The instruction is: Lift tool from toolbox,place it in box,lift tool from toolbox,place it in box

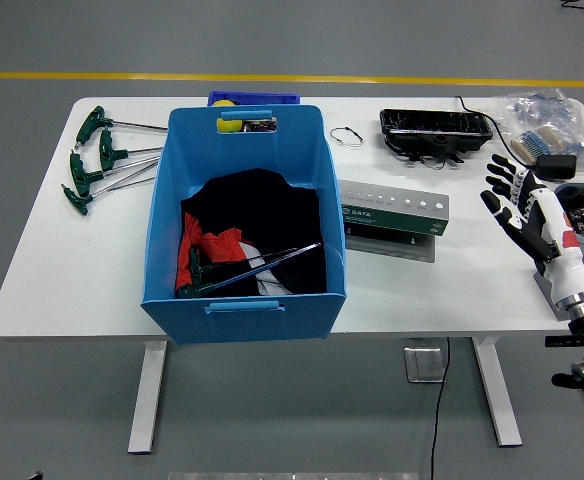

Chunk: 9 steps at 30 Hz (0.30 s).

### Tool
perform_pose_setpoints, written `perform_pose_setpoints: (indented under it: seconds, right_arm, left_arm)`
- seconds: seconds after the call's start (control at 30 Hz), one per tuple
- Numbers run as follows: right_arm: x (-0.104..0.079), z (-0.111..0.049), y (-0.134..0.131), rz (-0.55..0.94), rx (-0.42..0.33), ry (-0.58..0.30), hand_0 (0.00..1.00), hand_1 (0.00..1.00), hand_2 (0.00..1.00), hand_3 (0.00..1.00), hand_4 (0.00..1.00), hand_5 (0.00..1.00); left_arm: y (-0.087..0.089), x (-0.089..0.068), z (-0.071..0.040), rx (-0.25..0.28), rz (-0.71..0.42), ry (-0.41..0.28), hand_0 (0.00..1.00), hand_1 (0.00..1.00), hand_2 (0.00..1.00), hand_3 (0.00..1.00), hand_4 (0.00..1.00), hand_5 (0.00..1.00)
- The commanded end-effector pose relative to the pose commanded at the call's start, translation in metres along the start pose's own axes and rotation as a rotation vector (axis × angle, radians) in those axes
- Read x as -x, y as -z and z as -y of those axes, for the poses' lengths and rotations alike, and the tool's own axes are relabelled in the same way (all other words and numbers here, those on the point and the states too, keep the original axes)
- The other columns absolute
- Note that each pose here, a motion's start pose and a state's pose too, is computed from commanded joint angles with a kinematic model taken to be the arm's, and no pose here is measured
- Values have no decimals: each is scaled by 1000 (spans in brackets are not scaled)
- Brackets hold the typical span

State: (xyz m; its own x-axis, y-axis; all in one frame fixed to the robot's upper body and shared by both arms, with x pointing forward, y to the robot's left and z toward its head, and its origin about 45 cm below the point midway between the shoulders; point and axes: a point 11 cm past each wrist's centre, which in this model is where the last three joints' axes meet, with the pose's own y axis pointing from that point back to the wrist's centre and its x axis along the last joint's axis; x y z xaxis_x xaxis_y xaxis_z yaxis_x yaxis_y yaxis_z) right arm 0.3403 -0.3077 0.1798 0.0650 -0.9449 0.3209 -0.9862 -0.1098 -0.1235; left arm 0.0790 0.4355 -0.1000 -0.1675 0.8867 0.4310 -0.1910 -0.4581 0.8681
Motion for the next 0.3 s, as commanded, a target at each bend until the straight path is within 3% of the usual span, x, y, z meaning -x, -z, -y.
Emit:
perform_pose_setpoints:
  seconds: [0.3]
  right_arm:
    - [0,0,-2,2,7,0,881,831,879,908,998,827]
  left_arm:
    - [0,26,-3,-17,16,81,864,880,893,704,687,653]
